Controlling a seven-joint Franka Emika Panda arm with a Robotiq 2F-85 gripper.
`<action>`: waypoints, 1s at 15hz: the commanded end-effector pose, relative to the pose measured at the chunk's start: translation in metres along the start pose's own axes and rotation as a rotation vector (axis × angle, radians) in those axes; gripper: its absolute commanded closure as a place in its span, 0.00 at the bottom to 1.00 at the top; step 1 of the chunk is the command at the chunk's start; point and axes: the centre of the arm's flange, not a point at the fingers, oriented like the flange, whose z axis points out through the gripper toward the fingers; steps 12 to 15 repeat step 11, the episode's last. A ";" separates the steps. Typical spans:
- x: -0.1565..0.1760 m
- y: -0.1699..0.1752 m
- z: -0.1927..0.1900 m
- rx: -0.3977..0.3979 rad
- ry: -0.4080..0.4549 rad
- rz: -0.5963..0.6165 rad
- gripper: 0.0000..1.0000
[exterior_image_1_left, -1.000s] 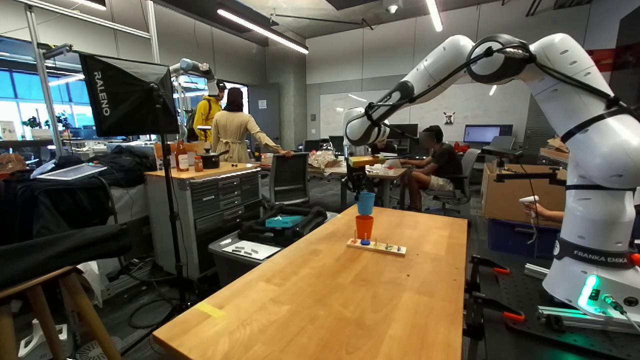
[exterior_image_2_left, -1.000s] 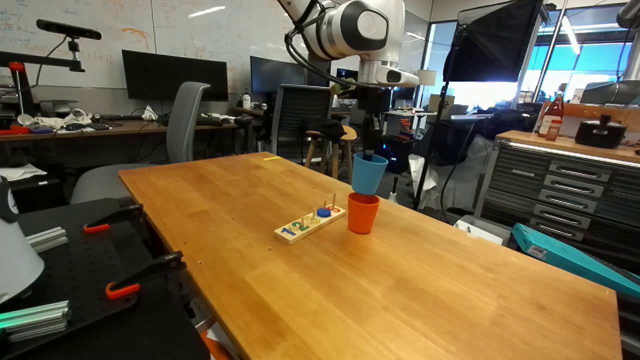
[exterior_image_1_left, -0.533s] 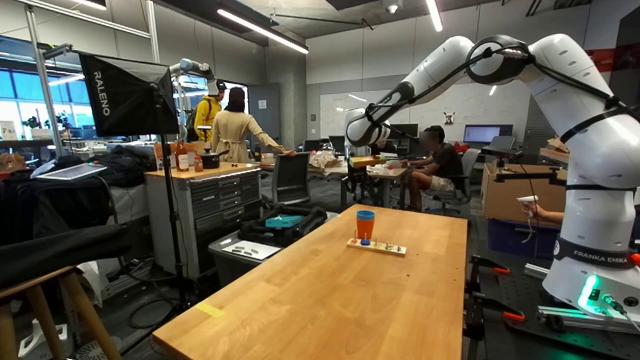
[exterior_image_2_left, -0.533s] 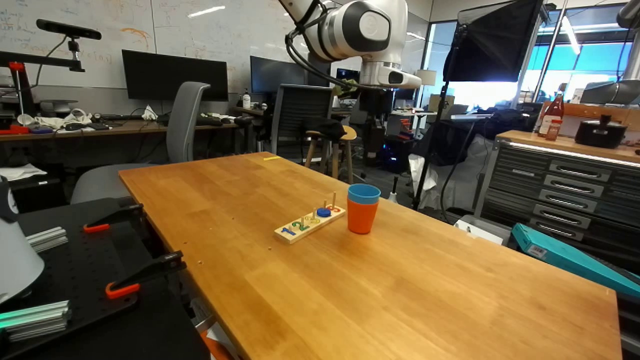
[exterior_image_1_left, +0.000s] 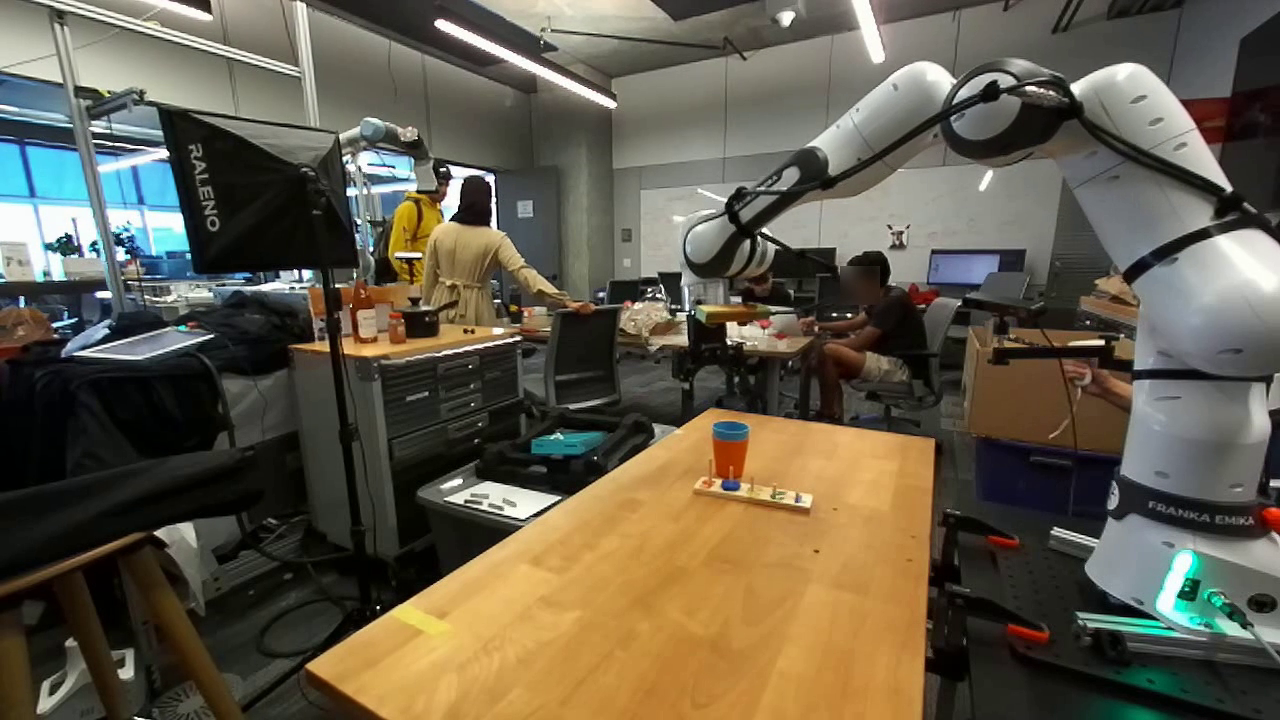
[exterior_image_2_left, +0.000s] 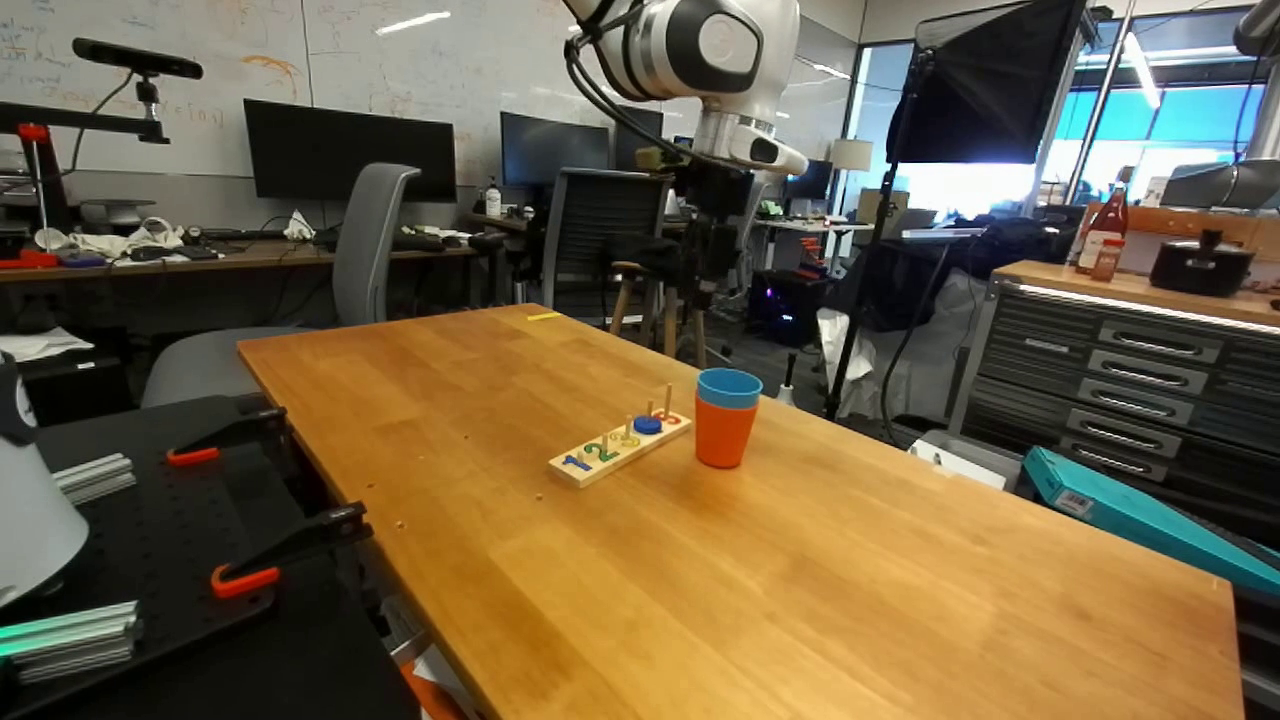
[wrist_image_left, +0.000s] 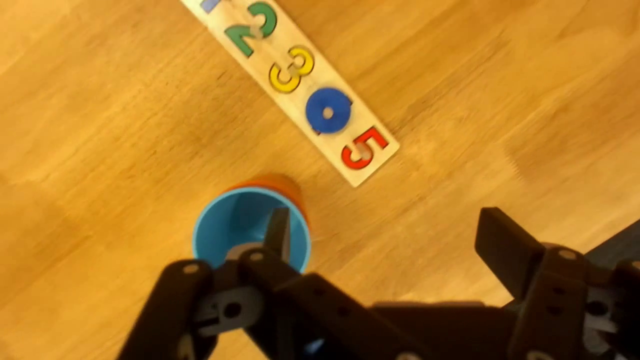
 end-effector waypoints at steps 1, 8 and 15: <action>-0.038 -0.021 -0.055 0.037 -0.098 -0.173 0.00; -0.079 -0.040 -0.114 0.016 -0.132 -0.357 0.00; -0.081 -0.039 -0.118 0.016 -0.136 -0.376 0.00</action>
